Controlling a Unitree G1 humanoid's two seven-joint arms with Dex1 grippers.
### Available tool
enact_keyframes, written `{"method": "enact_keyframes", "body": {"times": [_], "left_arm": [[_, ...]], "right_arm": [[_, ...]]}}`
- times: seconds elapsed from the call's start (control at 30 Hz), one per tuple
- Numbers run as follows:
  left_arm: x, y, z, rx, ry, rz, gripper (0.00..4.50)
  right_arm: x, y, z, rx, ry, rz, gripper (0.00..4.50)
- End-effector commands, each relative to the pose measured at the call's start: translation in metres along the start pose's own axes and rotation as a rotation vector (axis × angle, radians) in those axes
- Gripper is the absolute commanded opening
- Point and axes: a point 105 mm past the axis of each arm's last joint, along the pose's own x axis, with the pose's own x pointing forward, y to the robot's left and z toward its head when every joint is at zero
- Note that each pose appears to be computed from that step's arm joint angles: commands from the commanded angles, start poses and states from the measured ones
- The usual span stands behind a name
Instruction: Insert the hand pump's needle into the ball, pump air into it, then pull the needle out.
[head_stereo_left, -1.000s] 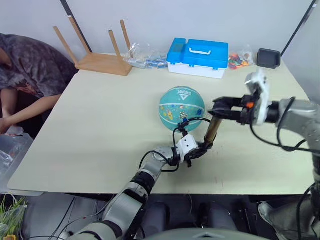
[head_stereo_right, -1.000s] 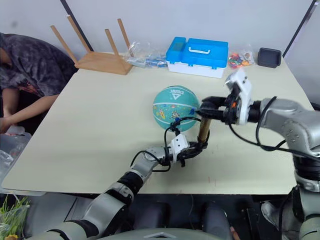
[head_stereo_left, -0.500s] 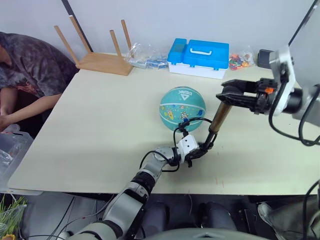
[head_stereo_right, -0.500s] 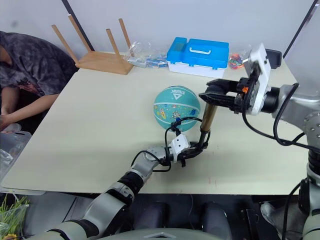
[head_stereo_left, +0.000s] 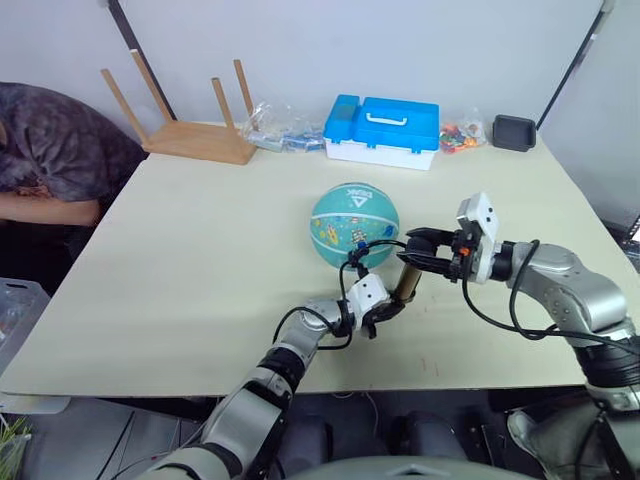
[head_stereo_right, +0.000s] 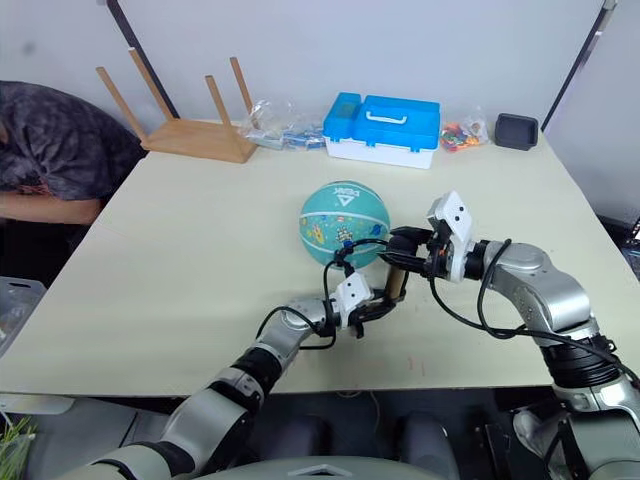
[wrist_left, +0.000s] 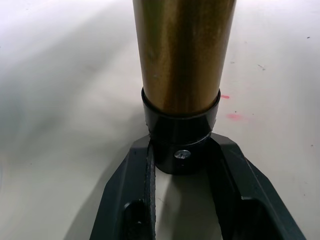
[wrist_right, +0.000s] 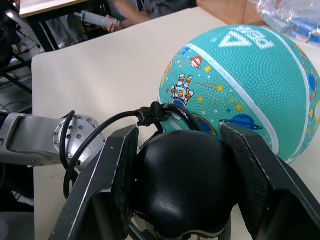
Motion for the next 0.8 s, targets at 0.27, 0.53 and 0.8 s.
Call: {"method": "enact_keyframes", "body": {"times": [0.27, 0.53, 0.8], "left_arm": [[-0.027, -0.008, -0.052, -0.145, 0.162, 0.007, 0.95], [-0.025, -0.002, -0.016, -0.100, 0.073, 0.019, 0.95], [-0.028, -0.002, -0.002, -0.096, 0.055, 0.027, 0.95]], "right_arm": [[0.002, -0.005, -0.069, 0.109, 0.253, -0.070, 2.07], [0.005, -0.002, -0.060, 0.062, 0.250, -0.061, 2.07], [0.006, 0.000, -0.053, 0.033, 0.258, -0.057, 2.07]]}}
